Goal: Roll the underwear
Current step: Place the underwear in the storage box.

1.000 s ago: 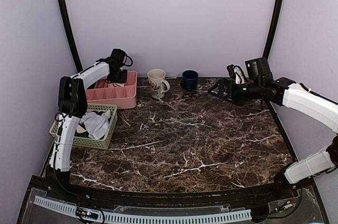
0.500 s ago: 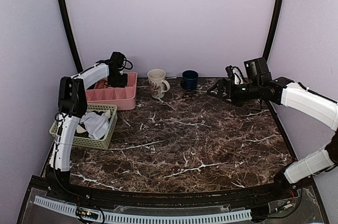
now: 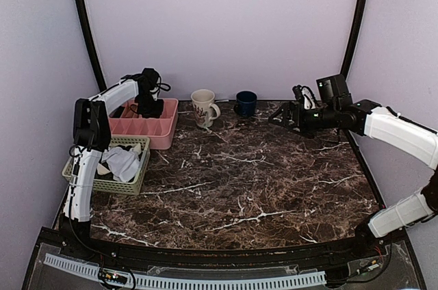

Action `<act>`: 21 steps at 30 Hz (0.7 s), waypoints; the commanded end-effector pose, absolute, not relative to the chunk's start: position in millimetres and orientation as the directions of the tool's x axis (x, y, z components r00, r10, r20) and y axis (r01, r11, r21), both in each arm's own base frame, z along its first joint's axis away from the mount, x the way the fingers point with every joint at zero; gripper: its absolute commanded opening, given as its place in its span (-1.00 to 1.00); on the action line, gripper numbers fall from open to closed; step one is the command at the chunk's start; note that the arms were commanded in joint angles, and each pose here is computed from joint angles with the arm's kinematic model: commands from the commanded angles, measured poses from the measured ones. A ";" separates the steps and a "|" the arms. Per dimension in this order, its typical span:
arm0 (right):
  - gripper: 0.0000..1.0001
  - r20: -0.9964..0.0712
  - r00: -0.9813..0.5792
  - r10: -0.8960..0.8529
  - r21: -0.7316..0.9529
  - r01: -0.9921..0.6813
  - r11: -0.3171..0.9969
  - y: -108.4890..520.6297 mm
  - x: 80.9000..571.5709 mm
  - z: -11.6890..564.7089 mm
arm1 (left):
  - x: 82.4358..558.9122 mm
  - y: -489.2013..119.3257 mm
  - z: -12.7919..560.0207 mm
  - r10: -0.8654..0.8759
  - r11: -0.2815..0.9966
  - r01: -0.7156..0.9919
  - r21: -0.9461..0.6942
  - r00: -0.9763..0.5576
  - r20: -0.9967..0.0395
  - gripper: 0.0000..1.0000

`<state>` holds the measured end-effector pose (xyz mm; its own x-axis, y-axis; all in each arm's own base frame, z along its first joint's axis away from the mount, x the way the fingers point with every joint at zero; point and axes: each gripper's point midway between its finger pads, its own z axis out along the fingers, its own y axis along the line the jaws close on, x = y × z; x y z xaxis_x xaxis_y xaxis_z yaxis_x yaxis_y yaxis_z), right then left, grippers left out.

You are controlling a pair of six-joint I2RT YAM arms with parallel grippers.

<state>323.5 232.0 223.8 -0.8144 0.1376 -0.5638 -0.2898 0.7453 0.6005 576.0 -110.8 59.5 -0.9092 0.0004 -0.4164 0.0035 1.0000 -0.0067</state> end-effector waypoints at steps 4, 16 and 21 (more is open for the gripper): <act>0.99 -0.586 -0.797 0.147 0.614 -0.318 0.723 236.2 330.6 241.1 | 556.4 -103.9 78.7 0.011 1.000 0.018 -0.016 -0.923 -0.384 -0.21; 0.99 -0.596 -0.787 0.159 0.616 -0.322 0.718 234.9 330.4 246.2 | 579.3 -110.9 132.7 0.037 0.998 0.062 -0.031 -0.853 -0.521 0.29; 0.99 -0.596 -0.788 0.158 0.623 -0.329 0.710 236.7 329.9 247.8 | 579.3 -112.2 151.9 0.061 0.997 0.080 -0.009 -0.829 -0.556 0.30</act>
<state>324.2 233.6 226.5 -0.8153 0.1366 -0.5627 -0.2954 0.7376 0.6071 584.6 -114.9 104.5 -0.8655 0.0358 -0.4996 0.0568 0.9980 -0.0269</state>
